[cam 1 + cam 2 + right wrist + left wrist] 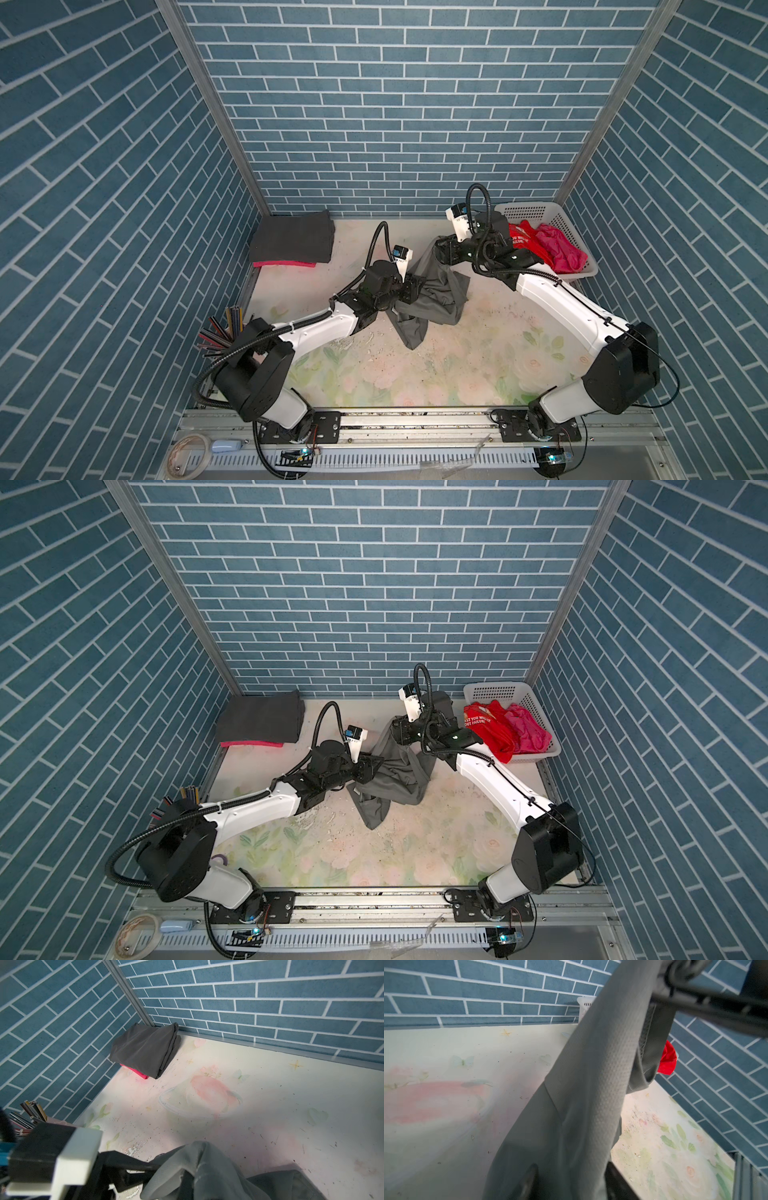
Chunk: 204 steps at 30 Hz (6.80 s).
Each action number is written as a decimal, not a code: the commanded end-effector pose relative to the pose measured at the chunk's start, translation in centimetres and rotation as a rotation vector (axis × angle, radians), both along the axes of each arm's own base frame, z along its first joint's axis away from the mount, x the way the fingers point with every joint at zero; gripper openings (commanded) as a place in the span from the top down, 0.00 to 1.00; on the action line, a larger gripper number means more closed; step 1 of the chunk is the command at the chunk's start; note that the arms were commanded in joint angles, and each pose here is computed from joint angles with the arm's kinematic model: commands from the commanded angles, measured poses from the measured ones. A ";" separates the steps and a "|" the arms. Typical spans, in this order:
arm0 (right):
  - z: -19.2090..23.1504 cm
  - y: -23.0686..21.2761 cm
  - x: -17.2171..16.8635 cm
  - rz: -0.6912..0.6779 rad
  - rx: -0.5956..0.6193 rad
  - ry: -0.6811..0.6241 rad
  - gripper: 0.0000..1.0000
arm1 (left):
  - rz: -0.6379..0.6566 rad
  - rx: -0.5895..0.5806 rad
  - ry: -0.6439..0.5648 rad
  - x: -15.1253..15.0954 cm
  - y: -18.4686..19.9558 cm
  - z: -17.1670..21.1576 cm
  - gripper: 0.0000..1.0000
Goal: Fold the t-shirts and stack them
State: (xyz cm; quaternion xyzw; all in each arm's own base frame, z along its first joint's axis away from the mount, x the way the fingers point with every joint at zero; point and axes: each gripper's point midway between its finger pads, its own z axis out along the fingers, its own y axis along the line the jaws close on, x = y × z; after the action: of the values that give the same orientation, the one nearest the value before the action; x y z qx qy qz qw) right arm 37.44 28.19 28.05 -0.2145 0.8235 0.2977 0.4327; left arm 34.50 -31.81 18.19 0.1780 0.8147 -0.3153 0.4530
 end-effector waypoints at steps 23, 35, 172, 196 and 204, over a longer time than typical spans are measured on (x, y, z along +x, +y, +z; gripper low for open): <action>3.8 3.7 6.5 0.075 0.131 -0.010 0.80 | 0.380 0.012 -0.050 7.8 14.0 13.4 1.00; -6.9 -1.7 1.1 -0.008 -0.045 0.063 0.14 | 0.474 -0.086 0.080 7.8 18.8 10.8 1.00; -23.7 -22.5 -6.6 -0.666 -0.186 0.556 0.31 | 0.381 0.020 0.407 0.7 8.7 -8.2 0.12; -23.6 -22.4 -3.1 -0.658 -0.227 0.542 1.00 | 0.452 0.027 0.598 2.1 12.5 -15.4 0.12; -24.9 -22.1 0.7 -0.657 -0.260 0.574 1.00 | 0.514 0.040 0.605 2.9 14.5 -16.0 0.12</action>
State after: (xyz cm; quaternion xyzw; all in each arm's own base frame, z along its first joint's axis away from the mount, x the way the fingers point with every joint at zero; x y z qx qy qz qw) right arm 37.67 6.28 3.97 0.1006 0.9602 0.0969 0.2419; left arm 38.10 -18.66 4.21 -0.1074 0.9247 -0.2399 0.2754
